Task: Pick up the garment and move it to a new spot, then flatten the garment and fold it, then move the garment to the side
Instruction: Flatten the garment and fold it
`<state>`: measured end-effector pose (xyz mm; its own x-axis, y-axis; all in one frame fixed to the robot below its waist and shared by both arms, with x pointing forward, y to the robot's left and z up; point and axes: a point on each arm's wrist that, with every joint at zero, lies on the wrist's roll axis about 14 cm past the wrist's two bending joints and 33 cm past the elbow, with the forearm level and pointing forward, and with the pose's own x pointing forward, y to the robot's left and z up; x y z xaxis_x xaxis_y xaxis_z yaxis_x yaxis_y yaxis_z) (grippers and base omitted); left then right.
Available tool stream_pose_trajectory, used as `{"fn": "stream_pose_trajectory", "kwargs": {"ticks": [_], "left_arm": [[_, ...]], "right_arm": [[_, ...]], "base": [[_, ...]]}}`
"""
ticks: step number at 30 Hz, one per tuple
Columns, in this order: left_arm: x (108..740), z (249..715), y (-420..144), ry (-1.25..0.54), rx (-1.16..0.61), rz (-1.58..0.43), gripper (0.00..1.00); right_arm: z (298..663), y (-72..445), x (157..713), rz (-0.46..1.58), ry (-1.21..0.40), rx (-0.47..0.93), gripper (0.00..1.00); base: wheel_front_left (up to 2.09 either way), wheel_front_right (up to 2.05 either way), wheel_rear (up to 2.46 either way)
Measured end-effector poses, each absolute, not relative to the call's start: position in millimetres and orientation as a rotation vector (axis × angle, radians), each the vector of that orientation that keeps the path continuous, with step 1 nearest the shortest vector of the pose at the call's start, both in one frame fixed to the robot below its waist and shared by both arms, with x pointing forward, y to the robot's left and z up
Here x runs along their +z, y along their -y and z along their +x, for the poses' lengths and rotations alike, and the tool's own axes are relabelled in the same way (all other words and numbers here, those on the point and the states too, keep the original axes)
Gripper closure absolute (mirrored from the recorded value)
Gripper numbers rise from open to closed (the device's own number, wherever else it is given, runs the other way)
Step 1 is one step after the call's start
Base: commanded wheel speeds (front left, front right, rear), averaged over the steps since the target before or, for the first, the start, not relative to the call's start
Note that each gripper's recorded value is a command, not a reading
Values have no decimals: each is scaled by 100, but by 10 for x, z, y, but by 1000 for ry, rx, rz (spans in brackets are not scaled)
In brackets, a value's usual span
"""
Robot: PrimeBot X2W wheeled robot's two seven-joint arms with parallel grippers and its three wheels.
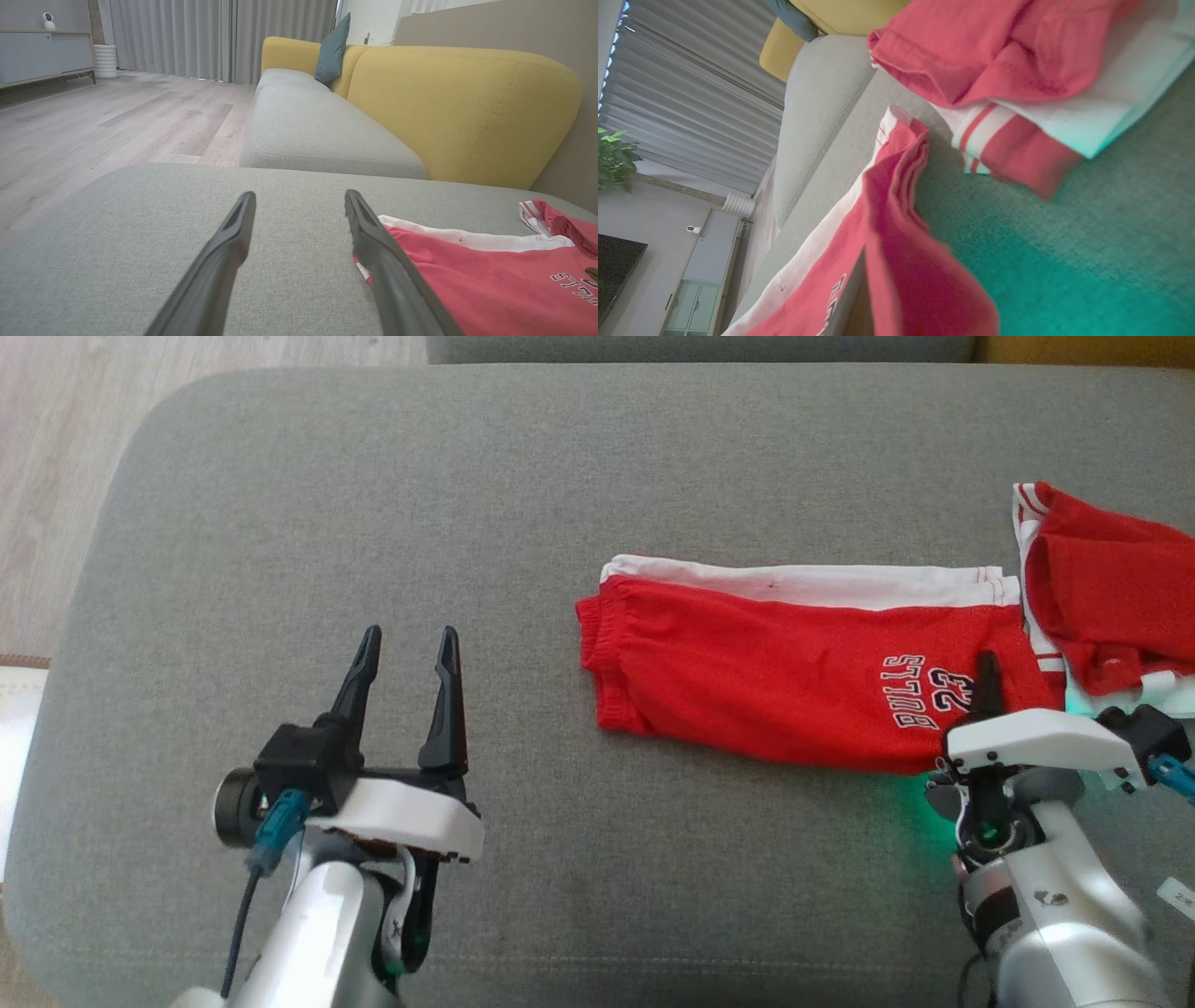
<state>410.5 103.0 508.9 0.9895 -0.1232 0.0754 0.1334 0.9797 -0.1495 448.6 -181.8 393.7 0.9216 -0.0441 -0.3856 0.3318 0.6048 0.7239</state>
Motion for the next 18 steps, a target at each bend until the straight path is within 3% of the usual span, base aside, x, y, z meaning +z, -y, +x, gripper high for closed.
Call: {"fn": "stream_pose_trajectory", "kwargs": {"ticks": [6, 18], "left_arm": [[5120, 4081, -1040, 75, -133, -147, 0], [5186, 3897, -1248, 92, -75, -133, 0]], "right_arm": [[4540, 1729, 4076, 857, -279, -187, 100], [4712, 960, 4480, 776, -249, 86, 100]], "base": [[0, 0, 0], [0, 0, 0]]}}
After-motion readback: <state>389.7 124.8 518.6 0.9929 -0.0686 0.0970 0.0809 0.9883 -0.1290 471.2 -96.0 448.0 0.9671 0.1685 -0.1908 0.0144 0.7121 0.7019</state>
